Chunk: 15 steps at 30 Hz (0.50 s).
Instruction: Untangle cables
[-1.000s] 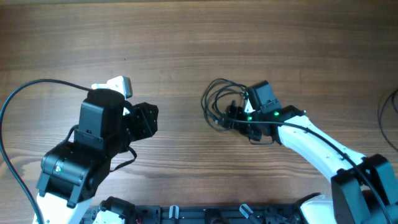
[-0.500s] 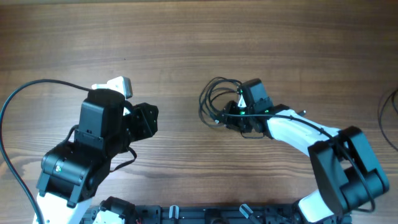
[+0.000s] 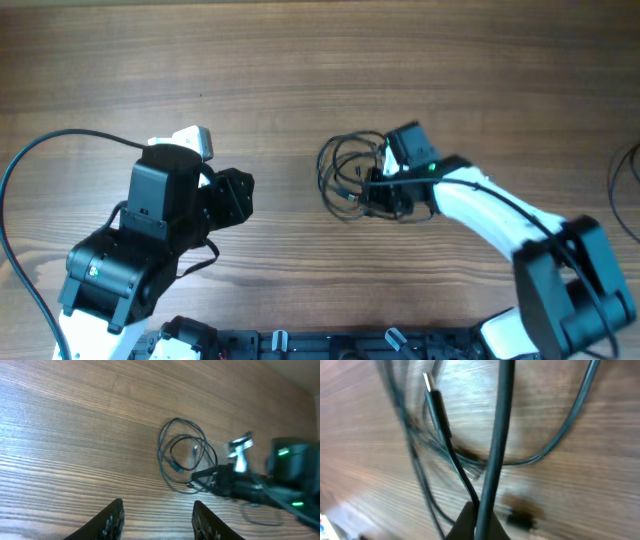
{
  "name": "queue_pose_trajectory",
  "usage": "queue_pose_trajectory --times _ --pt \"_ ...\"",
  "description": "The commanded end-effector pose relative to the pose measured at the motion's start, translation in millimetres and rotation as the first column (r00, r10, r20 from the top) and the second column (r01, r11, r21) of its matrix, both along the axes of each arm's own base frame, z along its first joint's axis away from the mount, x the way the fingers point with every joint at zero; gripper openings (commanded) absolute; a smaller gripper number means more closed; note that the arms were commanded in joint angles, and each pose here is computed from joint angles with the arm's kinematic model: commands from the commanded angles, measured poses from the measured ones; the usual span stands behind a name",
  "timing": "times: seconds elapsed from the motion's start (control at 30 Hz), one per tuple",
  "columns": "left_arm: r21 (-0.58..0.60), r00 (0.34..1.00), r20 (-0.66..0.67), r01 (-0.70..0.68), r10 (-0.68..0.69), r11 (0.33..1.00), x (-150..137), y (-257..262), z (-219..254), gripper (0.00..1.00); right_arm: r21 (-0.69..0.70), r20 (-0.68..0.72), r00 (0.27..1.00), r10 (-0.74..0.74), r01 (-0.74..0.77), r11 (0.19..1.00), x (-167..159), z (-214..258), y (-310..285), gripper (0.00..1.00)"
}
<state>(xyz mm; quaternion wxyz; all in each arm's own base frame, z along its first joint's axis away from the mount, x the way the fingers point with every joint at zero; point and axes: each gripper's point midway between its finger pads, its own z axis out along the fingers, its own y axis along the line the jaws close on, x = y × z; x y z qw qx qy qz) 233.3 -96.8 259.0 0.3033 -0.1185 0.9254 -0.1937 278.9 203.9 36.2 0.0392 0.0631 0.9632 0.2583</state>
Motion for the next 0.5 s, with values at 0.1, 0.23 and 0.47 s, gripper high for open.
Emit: queue_pose_trajectory --times 0.1,0.23,0.47 --pt "-0.016 1.0 0.006 0.0 0.0 1.0 1 -1 4 0.46 -0.052 0.427 0.893 0.139 -0.129 0.99 63 166 10 0.1" --pt "-0.016 1.0 0.006 0.0 0.0 1.0 1 -1 4 0.46 -0.066 0.535 0.836 0.124 -0.105 0.992 74 245 5 0.11" --pt "-0.016 1.0 0.006 0.0 0.0 1.0 1 -1 4 0.46 -0.075 0.691 0.72 0.061 -0.012 0.997 81 343 -14 0.11"
